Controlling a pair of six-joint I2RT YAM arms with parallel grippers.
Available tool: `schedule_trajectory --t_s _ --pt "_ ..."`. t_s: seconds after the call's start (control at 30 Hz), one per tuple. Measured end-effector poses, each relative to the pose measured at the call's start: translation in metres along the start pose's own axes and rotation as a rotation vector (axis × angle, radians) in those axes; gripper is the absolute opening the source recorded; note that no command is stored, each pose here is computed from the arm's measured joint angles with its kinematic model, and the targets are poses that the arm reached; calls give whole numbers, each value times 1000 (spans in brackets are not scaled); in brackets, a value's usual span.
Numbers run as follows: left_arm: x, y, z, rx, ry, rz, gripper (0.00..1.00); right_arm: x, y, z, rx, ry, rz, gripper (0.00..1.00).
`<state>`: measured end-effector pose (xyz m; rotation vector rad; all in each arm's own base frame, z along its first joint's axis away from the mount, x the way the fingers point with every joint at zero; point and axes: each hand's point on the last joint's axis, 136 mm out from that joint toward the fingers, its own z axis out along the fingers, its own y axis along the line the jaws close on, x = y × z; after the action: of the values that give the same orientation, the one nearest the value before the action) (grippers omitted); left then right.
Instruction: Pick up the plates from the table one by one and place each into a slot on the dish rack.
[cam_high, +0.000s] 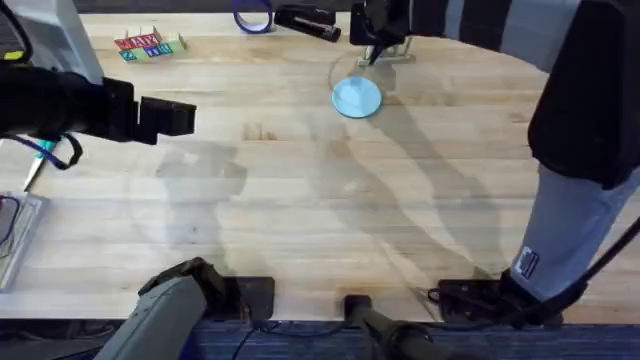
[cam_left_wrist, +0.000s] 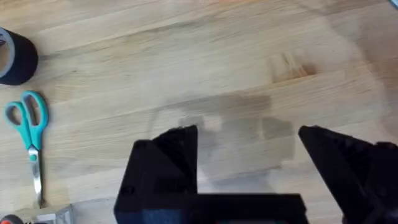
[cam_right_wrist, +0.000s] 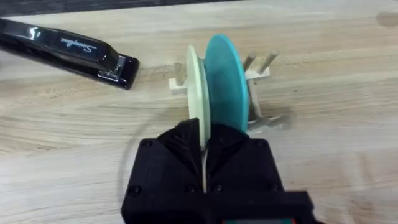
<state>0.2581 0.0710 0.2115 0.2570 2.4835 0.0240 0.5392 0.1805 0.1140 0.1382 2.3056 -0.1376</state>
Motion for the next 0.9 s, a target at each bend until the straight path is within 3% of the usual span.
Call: schedule_trajectory --t_s 0.27,0.43,0.9 --pt "0 0 0 0 0 0 993 0 0 0 0 0 5 34" --pt "0 0 0 0 0 0 995 0 0 0 0 0 12 107" --pt "0 0 0 0 0 0 994 -9 3 -1 -14 -33 30 192"
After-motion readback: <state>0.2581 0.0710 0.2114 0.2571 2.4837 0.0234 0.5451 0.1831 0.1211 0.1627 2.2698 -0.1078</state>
